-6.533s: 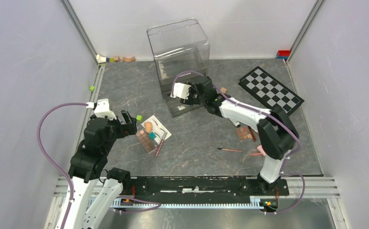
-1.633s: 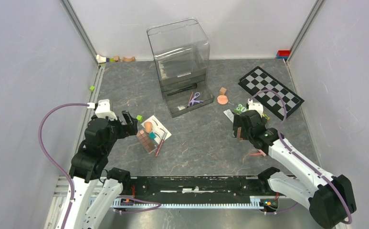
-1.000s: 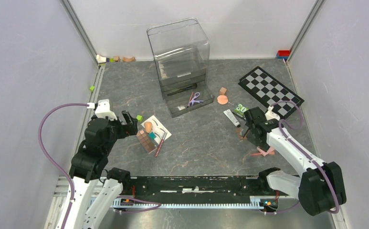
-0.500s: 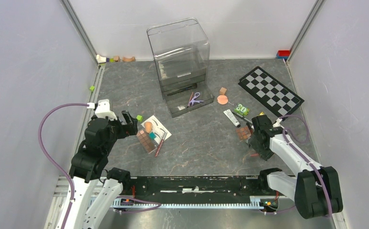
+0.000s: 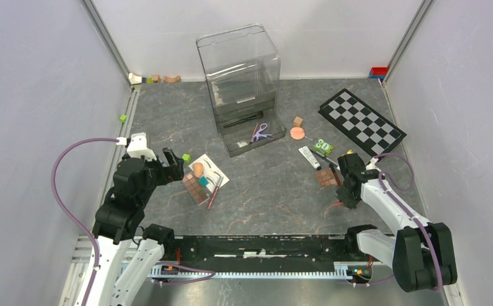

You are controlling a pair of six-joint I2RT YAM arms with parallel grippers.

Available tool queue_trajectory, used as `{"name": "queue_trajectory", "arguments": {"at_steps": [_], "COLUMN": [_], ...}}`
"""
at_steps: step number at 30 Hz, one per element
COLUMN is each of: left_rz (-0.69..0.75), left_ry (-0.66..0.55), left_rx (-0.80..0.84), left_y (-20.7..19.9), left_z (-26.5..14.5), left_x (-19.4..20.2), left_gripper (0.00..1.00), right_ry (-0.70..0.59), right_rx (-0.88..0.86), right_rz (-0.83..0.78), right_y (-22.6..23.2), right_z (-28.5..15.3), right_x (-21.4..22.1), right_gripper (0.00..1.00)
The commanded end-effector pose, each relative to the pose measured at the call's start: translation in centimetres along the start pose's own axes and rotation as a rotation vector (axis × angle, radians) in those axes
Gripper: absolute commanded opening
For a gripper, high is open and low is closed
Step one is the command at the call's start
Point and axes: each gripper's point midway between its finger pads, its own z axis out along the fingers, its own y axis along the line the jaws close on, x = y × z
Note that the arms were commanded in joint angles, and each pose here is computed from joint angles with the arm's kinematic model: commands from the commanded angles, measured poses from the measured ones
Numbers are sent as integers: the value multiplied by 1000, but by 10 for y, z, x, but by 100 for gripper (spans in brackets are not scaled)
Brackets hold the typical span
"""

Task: Organize the makeup
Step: Pick up the makeup brush from the center of the board.

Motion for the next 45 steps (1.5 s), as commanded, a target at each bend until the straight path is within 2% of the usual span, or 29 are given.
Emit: {"name": "queue_trajectory", "arguments": {"at_steps": [1,3,8,15,23,26,28,29,32,34,37,40,45], "left_rz": [-37,-37,-39,-39,-39,-41,-41,-40,-41,-40,-40,-40,-40], "left_ry": [-30,-31,-31,-32,-32,-33,-31,-30,-30,-30,-24,-23,-23], "left_rx": [5,6,6,8,8,9,10,10,9,8,10,11,7], "left_y": [-3,-3,-3,-3,-3,-3,-4,-4,-4,-3,-4,-4,-4], "left_z": [0,0,0,0,0,0,0,0,1,1,1,2,2], "left_x": [-7,-7,-7,-7,-7,-7,-7,-7,-7,-7,-6,-6,-6], "left_gripper": [100,100,100,100,100,100,100,100,100,100,100,100,100], "right_ry": [-36,-58,-129,-207,-291,-332,-376,-409,-438,-421,-333,-312,-374], "right_rx": [25,21,3,-98,-194,-361,-575,-736,-1108,-1398,-1686,-1795,-1706], "right_rz": [20,34,77,125,149,44,-109,-173,-307,-444,-604,-749,-910], "right_y": [-7,-6,-2,12,20,46,78,100,138,157,159,155,160], "right_z": [-1,-6,-28,-64,-83,-92,-106,-123,-161,-199,-235,-251,-243], "right_x": [-6,-12,-34,-61,-77,-82,-80,-77,-54,-28,9,27,32], "right_gripper": [27,17,0,0,0,0,0,0,0,0,0,0,0]}}
